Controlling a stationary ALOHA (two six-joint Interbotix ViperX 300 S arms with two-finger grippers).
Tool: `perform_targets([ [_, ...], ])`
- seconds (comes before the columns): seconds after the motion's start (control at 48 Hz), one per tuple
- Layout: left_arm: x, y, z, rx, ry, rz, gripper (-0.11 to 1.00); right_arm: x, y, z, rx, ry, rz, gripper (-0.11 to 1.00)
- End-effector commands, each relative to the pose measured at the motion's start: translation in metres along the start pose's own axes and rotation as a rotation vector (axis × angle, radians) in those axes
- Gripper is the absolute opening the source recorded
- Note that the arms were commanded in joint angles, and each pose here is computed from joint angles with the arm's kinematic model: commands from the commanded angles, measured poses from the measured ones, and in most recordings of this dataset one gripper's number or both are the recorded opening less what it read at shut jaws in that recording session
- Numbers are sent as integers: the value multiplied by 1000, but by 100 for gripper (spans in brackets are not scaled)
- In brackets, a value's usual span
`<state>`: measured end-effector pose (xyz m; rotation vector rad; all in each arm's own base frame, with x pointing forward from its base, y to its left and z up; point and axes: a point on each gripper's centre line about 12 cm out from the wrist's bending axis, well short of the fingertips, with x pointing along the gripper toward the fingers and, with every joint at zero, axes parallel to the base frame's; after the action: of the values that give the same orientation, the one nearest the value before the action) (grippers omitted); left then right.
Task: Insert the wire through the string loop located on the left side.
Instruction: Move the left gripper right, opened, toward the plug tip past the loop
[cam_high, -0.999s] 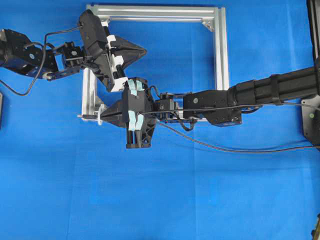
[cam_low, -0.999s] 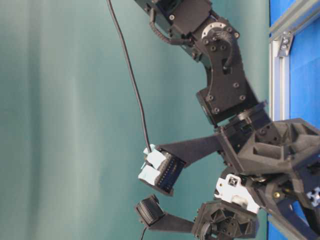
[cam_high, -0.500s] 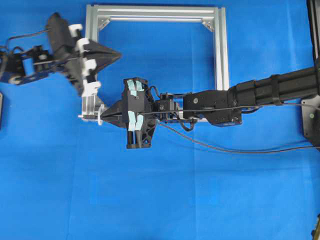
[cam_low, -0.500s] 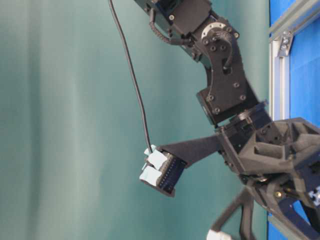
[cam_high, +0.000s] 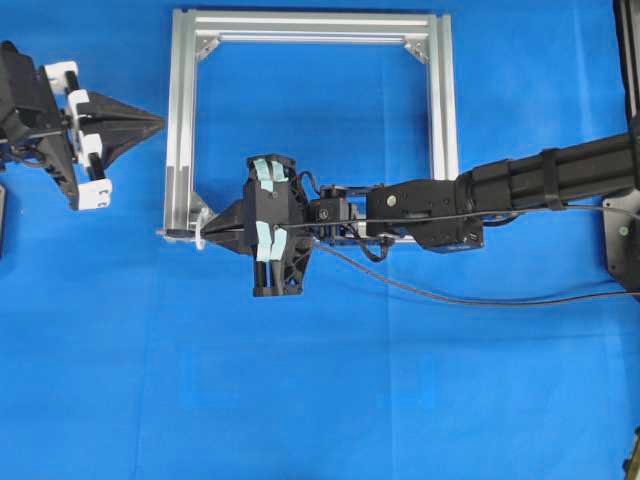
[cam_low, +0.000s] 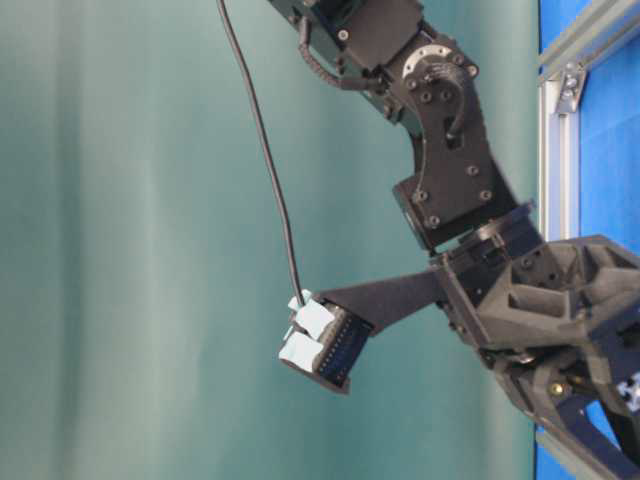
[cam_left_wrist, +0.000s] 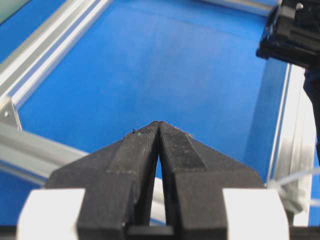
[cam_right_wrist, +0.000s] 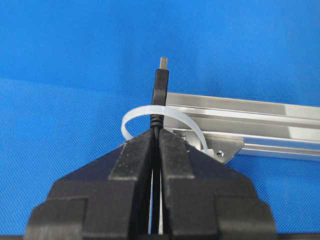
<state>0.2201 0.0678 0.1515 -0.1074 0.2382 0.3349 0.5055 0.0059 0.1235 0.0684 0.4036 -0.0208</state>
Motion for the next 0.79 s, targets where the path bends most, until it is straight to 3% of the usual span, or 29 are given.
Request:
perform_targets([
  [0.0, 0, -2, 3, -3, -5, -11, 0, -3, 0, 18, 4, -46, 0, 0],
  [0.271, -3, -26, 1, 22, 8, -112, 0, -3, 0, 19, 5, -46, 1, 0],
  [0.604, -18, -73, -1, 78, -1, -325, 0, -3, 0, 19, 4, -49, 1, 0],
  [0.77, -21, -81, -4, 90, 12, -360, 0, -3, 0, 20, 5, -54, 1, 0],
])
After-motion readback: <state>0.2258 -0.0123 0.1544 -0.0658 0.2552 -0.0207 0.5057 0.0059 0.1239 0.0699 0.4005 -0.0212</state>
